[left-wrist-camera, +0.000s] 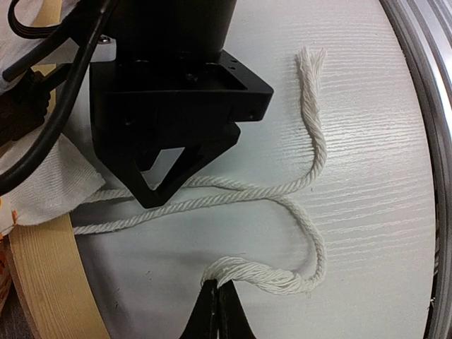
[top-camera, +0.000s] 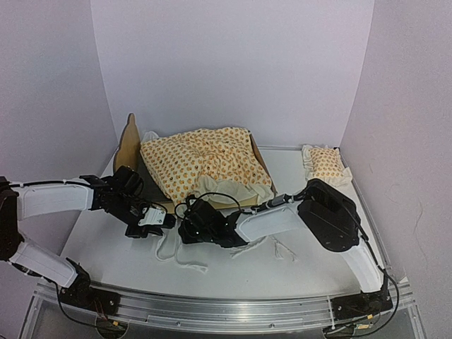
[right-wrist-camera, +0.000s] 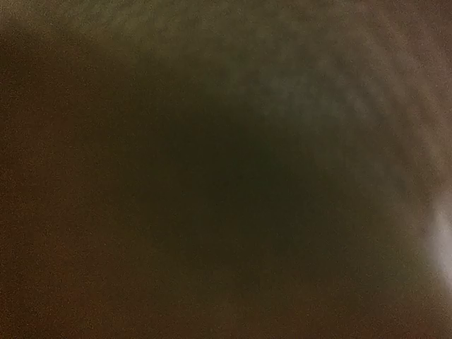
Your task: Set up the pet bed
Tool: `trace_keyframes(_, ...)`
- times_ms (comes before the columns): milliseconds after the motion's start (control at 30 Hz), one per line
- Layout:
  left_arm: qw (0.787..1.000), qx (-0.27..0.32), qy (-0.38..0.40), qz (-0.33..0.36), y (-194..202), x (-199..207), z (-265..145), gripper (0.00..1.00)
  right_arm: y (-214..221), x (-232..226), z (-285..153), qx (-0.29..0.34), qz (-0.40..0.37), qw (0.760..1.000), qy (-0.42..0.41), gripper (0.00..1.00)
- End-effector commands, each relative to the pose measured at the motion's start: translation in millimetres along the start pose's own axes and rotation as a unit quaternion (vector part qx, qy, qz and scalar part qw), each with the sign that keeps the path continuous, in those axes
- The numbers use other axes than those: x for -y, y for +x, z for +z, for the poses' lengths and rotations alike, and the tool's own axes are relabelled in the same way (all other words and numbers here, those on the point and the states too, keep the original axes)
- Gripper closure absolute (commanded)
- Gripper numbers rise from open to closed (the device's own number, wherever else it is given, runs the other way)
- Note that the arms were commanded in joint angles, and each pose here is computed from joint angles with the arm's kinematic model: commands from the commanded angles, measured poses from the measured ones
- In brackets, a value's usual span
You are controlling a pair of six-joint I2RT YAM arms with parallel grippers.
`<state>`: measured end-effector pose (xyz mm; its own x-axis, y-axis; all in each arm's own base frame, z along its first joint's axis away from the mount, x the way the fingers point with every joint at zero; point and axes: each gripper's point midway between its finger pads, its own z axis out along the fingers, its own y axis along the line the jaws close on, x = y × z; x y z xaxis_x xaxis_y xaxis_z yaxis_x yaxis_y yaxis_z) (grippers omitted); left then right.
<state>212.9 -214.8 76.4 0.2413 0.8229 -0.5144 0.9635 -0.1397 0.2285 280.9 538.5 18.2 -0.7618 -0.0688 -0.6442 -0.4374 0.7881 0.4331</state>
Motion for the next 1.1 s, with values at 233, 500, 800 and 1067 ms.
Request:
trace_keyframes(233,0.998,0.04,-0.046,-0.021,-26,-34,-11,1.0,7,22,21,0.0,0.015,0.999,0.03,0.91)
trace_keyframes(500,0.996,0.064,-0.047,-0.029,-35,-41,-5,1.0,-21,-41,-26,-0.016,-0.02,0.995,-0.097,1.0)
trace_keyframes(800,0.996,0.038,-0.071,-0.031,-22,-61,12,1.0,-49,-96,-89,-0.002,-0.021,0.975,-0.223,1.0)
trace_keyframes(1067,0.997,0.044,-0.055,-0.019,-13,-57,39,1.0,-49,-102,-98,0.004,-0.001,0.967,-0.254,1.0)
